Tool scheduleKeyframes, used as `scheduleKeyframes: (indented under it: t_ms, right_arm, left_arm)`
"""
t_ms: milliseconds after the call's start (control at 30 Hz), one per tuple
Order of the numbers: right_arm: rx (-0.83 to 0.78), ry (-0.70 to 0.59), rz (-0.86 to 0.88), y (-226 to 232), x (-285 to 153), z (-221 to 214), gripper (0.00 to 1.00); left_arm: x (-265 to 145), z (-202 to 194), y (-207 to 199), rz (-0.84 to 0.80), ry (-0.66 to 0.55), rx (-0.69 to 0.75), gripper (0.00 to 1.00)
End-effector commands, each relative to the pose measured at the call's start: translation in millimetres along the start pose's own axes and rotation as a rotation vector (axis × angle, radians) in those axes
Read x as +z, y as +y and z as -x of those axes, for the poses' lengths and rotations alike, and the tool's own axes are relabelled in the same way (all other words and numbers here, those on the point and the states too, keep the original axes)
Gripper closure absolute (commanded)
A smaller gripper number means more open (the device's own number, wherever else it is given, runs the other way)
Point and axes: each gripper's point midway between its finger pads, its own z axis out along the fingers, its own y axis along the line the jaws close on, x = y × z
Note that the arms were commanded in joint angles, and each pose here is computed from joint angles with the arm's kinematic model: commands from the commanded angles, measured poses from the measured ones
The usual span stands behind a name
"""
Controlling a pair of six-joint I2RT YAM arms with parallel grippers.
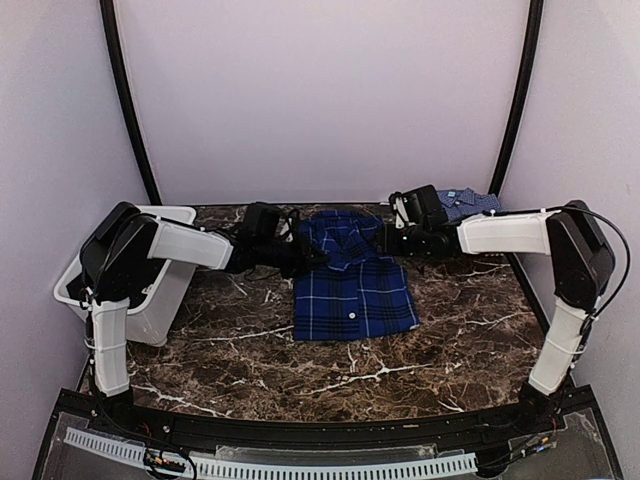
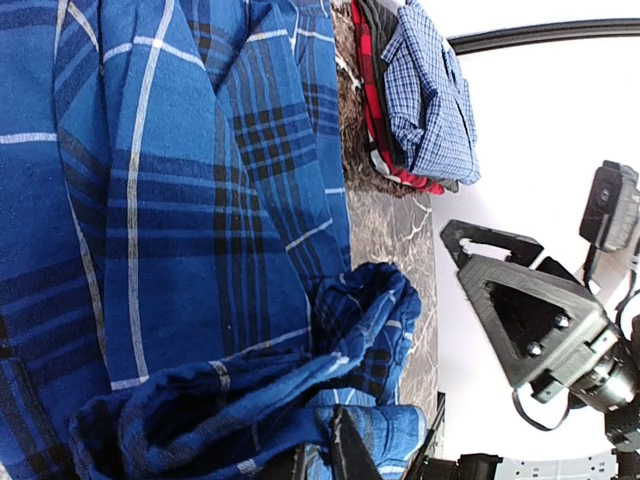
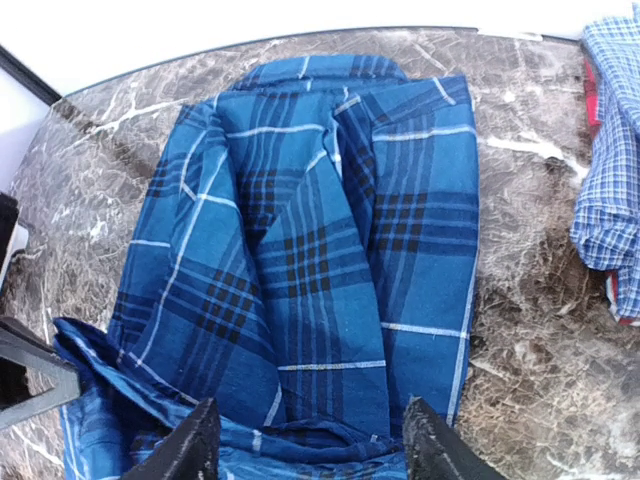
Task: Fold and stack the long sleeve shirts
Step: Smooth out the 2/3-rectangle-folded shirt at the center of the board.
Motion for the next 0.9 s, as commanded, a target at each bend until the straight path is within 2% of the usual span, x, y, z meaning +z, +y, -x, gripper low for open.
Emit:
scheduleKeyframes:
  t_ms: [0,67,200,433,533,700,867]
  right_arm:
    - [-0.035,-0.052,0.001,5.9,-22.5,24.0,0.37]
    - [-0.036,-0.049,0.014,7.6,-27.9,22.5,0.38]
    - [-0.025,-0.012,0.081,16.8,-35.5,4.0,0.54]
    - [-0.067,0.11,0.168,34.0,-18.3,-44.7,0.75]
    - [-0.095,0.147,0.212,44.7,-4.8,-54.4,0.76]
    - [-0.155,0.186,0.272,62.9,27.8,-47.1,0.75]
    - [-0.169,0.214,0.344,81.1,55.7,-43.8,0.68]
  left_arm:
    - [-2.3,21.1,-13.9,-0.026,-0.067,0.056,0.91]
    - [-2.2,22.2,-12.1,-0.02,-0.071,0.055,0.91]
    - [-2.3,21.9,-9.0,-0.01,-0.073,0.047,0.91]
    - [-6.9,23.7,1.6,0.031,-0.111,0.023,0.92]
    - [-7.2,23.8,2.1,0.027,-0.115,0.02,0.92]
    - [-7.7,23.1,4.0,0.028,-0.12,0.016,0.92]
    - [-8.8,24.1,8.1,0.041,-0.132,0.017,0.9]
